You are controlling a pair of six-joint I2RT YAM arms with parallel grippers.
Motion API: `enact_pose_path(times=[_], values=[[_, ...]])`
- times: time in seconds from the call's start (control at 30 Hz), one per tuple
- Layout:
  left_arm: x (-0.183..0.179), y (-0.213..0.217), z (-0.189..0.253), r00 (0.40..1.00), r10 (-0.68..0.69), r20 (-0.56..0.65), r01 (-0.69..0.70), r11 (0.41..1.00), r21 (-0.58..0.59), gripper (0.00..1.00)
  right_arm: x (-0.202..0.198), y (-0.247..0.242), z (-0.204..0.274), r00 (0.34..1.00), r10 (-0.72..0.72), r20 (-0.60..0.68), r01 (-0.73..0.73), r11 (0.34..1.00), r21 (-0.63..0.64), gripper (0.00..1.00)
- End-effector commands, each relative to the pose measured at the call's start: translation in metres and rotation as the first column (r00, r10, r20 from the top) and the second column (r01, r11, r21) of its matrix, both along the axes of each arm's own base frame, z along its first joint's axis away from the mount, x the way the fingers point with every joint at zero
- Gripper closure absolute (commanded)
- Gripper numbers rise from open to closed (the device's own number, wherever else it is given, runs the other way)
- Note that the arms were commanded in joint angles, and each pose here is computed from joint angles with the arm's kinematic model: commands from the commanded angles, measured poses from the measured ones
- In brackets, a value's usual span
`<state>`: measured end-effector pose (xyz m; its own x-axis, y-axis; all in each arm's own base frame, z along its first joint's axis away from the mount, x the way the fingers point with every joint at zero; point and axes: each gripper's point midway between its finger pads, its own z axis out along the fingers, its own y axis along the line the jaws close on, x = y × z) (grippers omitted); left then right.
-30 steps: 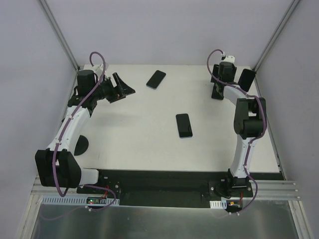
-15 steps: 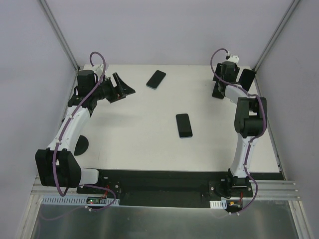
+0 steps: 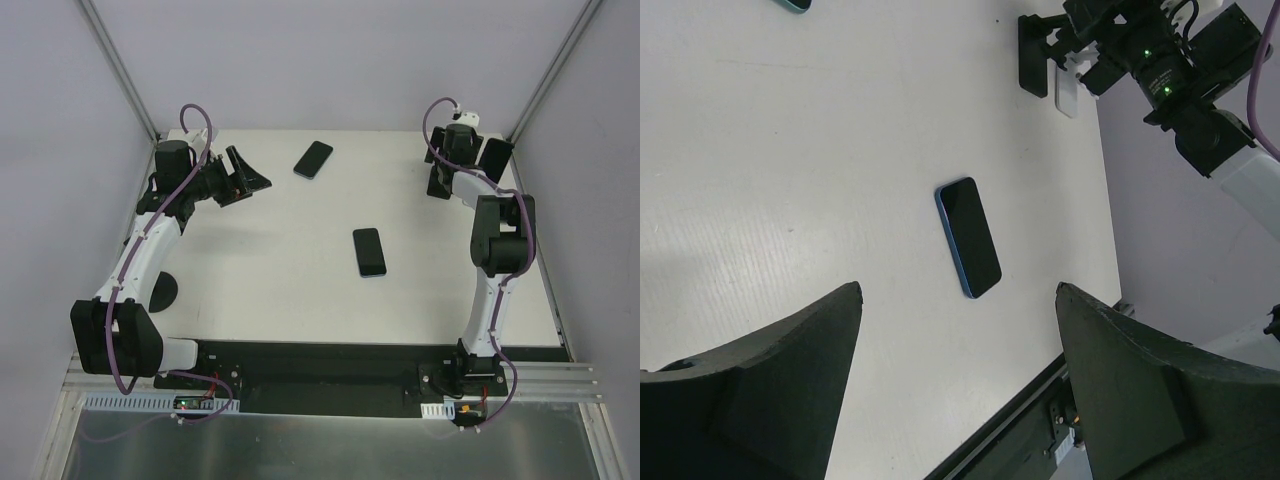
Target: Place the phone on the phone stand
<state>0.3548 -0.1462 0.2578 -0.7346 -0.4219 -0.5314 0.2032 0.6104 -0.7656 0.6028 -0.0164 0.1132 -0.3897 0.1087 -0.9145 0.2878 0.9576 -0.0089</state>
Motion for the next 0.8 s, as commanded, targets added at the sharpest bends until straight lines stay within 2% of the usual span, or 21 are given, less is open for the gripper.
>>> enact_pose_path(times=[0.0,0.07,0.1,0.43,0.5,0.53,0.6,0.63,0.67,0.7,0.73,0.77], values=[[-0.001,-0.004,0.011,0.998,-0.030,0.061,0.030,1.000,0.002,0.23,-0.002,0.001,0.041,0.997,0.018,0.074,-0.018,1.000,0.002,0.08],[0.000,-0.003,0.010,0.998,-0.029,0.058,0.029,1.000,0.002,0.23,-0.005,0.002,0.045,0.997,0.025,0.075,-0.024,1.000,-0.005,0.01],[0.000,-0.004,0.009,0.998,-0.030,0.056,0.030,1.000,0.002,0.23,-0.007,0.004,0.053,0.996,0.027,0.083,-0.027,1.000,-0.007,0.03],[-0.002,-0.003,0.015,0.997,-0.027,0.079,0.026,1.000,0.008,0.23,-0.056,0.002,0.124,0.984,-0.038,0.173,0.047,0.998,-0.049,0.04],[-0.003,-0.003,0.017,0.996,-0.030,0.083,0.030,1.000,0.008,0.23,-0.063,0.012,0.139,0.983,-0.018,0.180,0.023,0.999,-0.029,0.04],[-0.003,-0.003,0.018,0.996,-0.029,0.089,0.028,1.000,0.008,0.22,-0.061,0.023,0.144,0.984,0.034,0.176,-0.033,0.999,-0.010,0.04],[-0.003,-0.003,0.018,0.996,-0.034,0.088,0.033,0.999,0.009,0.22,-0.064,0.042,0.131,0.992,0.093,0.081,-0.096,0.995,0.030,0.04],[-0.003,-0.003,0.016,0.996,-0.032,0.082,0.031,0.999,0.008,0.21,-0.060,0.056,0.149,0.985,0.150,0.086,-0.155,0.986,0.060,0.04],[-0.002,-0.003,0.014,0.997,-0.028,0.076,0.028,1.000,0.008,0.21,-0.072,0.067,0.119,0.980,0.191,-0.055,-0.186,0.979,0.089,0.04],[-0.002,-0.003,0.014,0.997,-0.028,0.076,0.027,1.000,0.007,0.21,-0.077,0.077,0.112,0.967,0.228,-0.114,-0.214,0.969,0.127,0.04],[-0.002,-0.003,0.013,0.997,-0.028,0.071,0.028,1.000,0.005,0.21,-0.074,0.097,0.137,0.943,0.316,-0.099,-0.297,0.939,0.172,0.04],[-0.002,-0.003,0.013,0.997,-0.031,0.069,0.031,1.000,0.004,0.21,-0.093,0.105,0.100,0.894,0.357,-0.270,-0.305,0.927,0.217,0.04]])
